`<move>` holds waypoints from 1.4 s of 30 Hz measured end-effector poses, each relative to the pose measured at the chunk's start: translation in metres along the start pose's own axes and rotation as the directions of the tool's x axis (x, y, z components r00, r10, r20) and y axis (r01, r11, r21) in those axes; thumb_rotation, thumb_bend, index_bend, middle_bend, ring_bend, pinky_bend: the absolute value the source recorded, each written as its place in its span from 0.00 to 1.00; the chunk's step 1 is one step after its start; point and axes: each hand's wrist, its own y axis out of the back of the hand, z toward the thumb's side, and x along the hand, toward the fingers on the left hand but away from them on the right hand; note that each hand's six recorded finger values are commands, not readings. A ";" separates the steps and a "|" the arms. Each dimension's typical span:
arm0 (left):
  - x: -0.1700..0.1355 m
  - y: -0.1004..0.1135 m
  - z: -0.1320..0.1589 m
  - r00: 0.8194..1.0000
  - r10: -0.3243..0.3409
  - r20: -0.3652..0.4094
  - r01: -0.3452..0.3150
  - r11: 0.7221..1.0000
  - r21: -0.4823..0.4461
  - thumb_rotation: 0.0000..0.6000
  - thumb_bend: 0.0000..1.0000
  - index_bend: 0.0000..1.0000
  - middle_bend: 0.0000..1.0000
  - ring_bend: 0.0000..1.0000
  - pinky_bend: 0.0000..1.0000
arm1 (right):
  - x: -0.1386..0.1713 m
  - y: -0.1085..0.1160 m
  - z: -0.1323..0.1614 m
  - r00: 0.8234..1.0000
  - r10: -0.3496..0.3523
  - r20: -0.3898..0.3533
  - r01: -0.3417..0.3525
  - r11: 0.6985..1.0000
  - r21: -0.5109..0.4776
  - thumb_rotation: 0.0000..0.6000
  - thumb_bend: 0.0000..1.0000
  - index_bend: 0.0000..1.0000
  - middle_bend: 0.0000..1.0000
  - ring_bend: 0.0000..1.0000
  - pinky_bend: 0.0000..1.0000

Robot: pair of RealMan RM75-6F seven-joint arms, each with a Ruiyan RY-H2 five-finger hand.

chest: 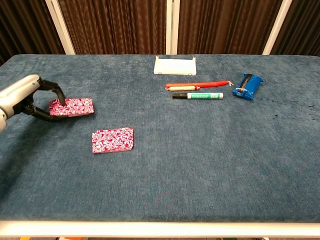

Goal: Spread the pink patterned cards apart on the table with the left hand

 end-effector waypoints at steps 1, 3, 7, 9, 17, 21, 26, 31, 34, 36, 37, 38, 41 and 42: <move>-0.001 -0.002 -0.006 1.000 -0.006 -0.013 0.006 1.000 -0.001 1.00 0.23 0.54 0.44 0.14 0.11 | 0.000 0.000 0.000 1.000 0.000 0.000 0.000 1.000 0.000 1.00 0.21 0.00 0.00 0.00 0.00; -0.002 -0.005 -0.014 0.999 -0.015 -0.031 0.015 1.000 -0.005 1.00 0.23 0.54 0.44 0.14 0.11 | 0.000 0.000 0.001 1.000 0.001 -0.001 -0.001 1.000 0.001 1.00 0.21 0.00 0.00 0.00 0.00; -0.004 -0.013 -0.024 0.998 -0.031 -0.051 0.030 0.999 -0.019 1.00 0.23 0.53 0.43 0.14 0.11 | 0.000 -0.001 0.001 1.000 0.004 0.000 -0.004 1.000 0.001 1.00 0.21 0.00 0.00 0.00 0.00; -0.004 -0.015 -0.025 0.998 -0.034 -0.049 0.034 0.999 -0.018 1.00 0.21 0.50 0.41 0.14 0.11 | 0.000 -0.002 0.000 1.000 0.005 0.001 -0.005 1.000 0.001 1.00 0.21 0.00 0.00 0.00 0.00; -0.003 -0.016 -0.022 0.999 -0.028 -0.031 0.027 0.999 -0.033 1.00 0.14 0.20 0.20 0.08 0.10 | -0.001 -0.001 0.000 1.000 0.004 0.000 -0.004 1.000 -0.001 1.00 0.21 0.00 0.00 0.00 0.00; -0.003 -0.012 -0.019 1.000 -0.007 -0.016 0.007 0.999 -0.047 1.00 0.12 0.14 0.17 0.06 0.10 | 0.000 0.000 0.000 1.000 -0.001 -0.001 0.001 1.000 -0.002 1.00 0.21 0.00 0.00 0.00 0.00; -0.005 -0.004 -0.013 1.000 0.018 0.011 -0.017 0.998 -0.056 1.00 0.12 0.14 0.17 0.06 0.10 | 0.000 0.001 0.000 1.000 -0.005 -0.001 0.005 1.000 -0.003 1.00 0.21 0.00 0.00 0.00 0.00; -0.011 0.004 0.004 0.998 0.029 0.058 -0.025 0.997 -0.067 1.00 0.12 0.14 0.22 0.06 0.10 | -0.001 0.002 -0.001 1.000 -0.008 0.000 0.008 1.000 -0.009 1.00 0.21 0.00 0.00 0.00 0.00; -0.018 0.004 0.023 0.995 0.013 0.102 -0.006 0.998 -0.067 1.00 0.12 0.15 0.25 0.06 0.10 | -0.002 0.001 -0.001 1.000 -0.007 -0.002 0.007 1.000 -0.013 1.00 0.21 0.00 0.00 0.00 0.00; -0.024 0.001 0.036 0.992 -0.008 0.129 0.016 0.998 -0.066 1.00 0.12 0.15 0.25 0.06 0.10 | -0.002 0.001 0.000 1.000 -0.009 -0.003 0.009 1.000 -0.014 1.00 0.21 0.00 0.00 0.00 0.00; -0.029 -0.001 0.046 0.989 -0.025 0.146 0.035 0.997 -0.066 1.00 0.12 0.15 0.25 0.06 0.10 | -0.002 0.002 0.000 1.000 -0.010 -0.004 0.010 1.000 -0.014 1.00 0.21 0.00 0.00 0.00 0.00; -0.033 -0.004 0.053 0.987 -0.039 0.158 0.050 0.997 -0.065 1.00 0.12 0.15 0.26 0.06 0.10 | -0.002 0.003 -0.001 1.000 -0.013 -0.004 0.013 1.000 -0.015 1.00 0.21 0.00 0.00 0.00 0.00; -0.047 -0.014 0.073 0.978 -0.089 0.188 0.098 0.994 -0.041 1.00 0.12 0.15 0.26 0.06 0.10 | -0.001 0.005 -0.002 1.000 -0.019 0.000 0.019 1.000 -0.017 1.00 0.21 0.00 0.00 0.00 0.00; -0.050 -0.017 0.077 0.976 -0.102 0.193 0.109 0.994 -0.025 1.00 0.12 0.15 0.27 0.06 0.10 | -0.001 0.005 -0.003 1.000 -0.020 0.002 0.020 1.000 -0.017 1.00 0.21 0.00 0.00 0.00 0.00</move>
